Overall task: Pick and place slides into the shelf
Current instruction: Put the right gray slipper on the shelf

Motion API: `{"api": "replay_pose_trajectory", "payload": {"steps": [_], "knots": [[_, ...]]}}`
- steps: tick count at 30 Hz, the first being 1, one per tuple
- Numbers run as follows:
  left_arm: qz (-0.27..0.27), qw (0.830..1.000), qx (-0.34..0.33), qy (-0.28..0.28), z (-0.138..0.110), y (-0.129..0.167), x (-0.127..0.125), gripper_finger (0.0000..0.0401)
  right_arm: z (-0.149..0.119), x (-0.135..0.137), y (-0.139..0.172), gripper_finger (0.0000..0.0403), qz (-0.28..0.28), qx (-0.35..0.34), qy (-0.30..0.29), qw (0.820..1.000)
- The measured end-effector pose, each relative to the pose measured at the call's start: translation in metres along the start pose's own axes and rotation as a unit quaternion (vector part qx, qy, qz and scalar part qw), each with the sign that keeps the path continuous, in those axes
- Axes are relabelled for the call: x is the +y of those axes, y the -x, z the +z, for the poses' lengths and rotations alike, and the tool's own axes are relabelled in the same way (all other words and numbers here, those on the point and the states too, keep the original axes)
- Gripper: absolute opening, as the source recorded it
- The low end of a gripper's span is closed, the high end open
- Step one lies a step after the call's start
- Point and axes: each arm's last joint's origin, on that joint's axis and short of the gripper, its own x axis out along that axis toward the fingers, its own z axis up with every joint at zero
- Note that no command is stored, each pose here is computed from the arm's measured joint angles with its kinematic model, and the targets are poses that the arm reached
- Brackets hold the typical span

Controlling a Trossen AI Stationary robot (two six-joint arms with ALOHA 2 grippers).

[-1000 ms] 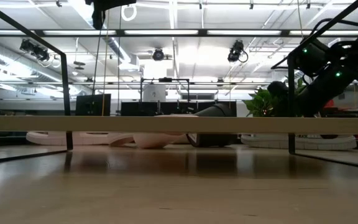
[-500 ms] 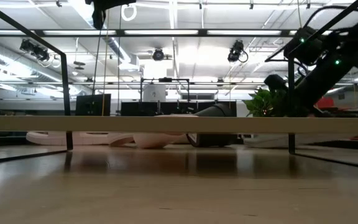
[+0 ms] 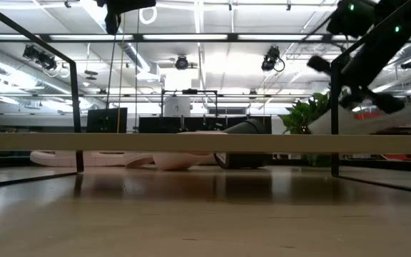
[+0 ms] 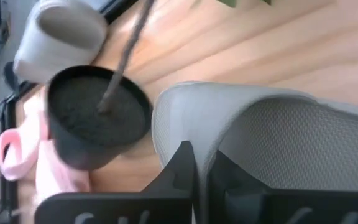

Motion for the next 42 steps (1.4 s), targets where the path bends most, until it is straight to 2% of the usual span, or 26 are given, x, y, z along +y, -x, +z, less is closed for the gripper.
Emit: {"api": "replay_pose_trajectory", "payload": {"steps": [4, 8, 13, 18, 22, 27, 33, 39, 42], "knots": [[0.0, 1.0, 0.001, 0.0, 0.0, 0.0, 0.0, 0.0035, 0.007, 0.021, 0.025, 0.0009, 0.037, 0.004, 0.029, 0.999], [0.0, 1.0, 0.001, 0.0, 0.0, 0.0, 0.0, 0.0029, 0.017, 0.045, 0.052, 0.0009, 0.09, -0.002, 0.09, 0.992], [0.0, 1.0, 0.001, 0.0, 0.0, 0.0, 0.0, 0.0023, 0.032, 0.076, 0.082, 0.0009, 0.168, 0.008, 0.211, 0.963], [0.0, 1.0, 0.001, 0.0, 0.0, 0.0, 0.0, 0.0029, 0.042, 0.111, 0.099, 0.0009, 0.276, 0.051, 0.31, 0.908], [0.001, 1.0, 0.002, 0.0, 0.0, 0.0, 0.0, 0.0035, 0.046, 0.141, 0.1, 0.0009, 0.352, 0.105, 0.356, 0.859], [0.004, 1.0, 0.01, -0.001, -0.002, 0.0, 0.001, 0.0034, 0.043, 0.17, 0.081, 0.0009, 0.388, 0.189, 0.4, 0.809], [0.008, 1.0, 0.019, -0.001, -0.004, 0.0, 0.002, 0.0025, 0.029, 0.195, 0.05, 0.0009, 0.424, 0.29, 0.434, 0.74], [0.008, 1.0, 0.019, 0.0, -0.004, 0.0, 0.002, 0.0027, 0.008, 0.206, 0.023, 0.0009, 0.442, 0.358, 0.462, 0.681], [0.008, 1.0, 0.019, 0.0, -0.004, 0.0, 0.002, 0.0031, -0.005, 0.204, 0.012, 0.0009, 0.44, 0.397, 0.465, 0.657]]}}
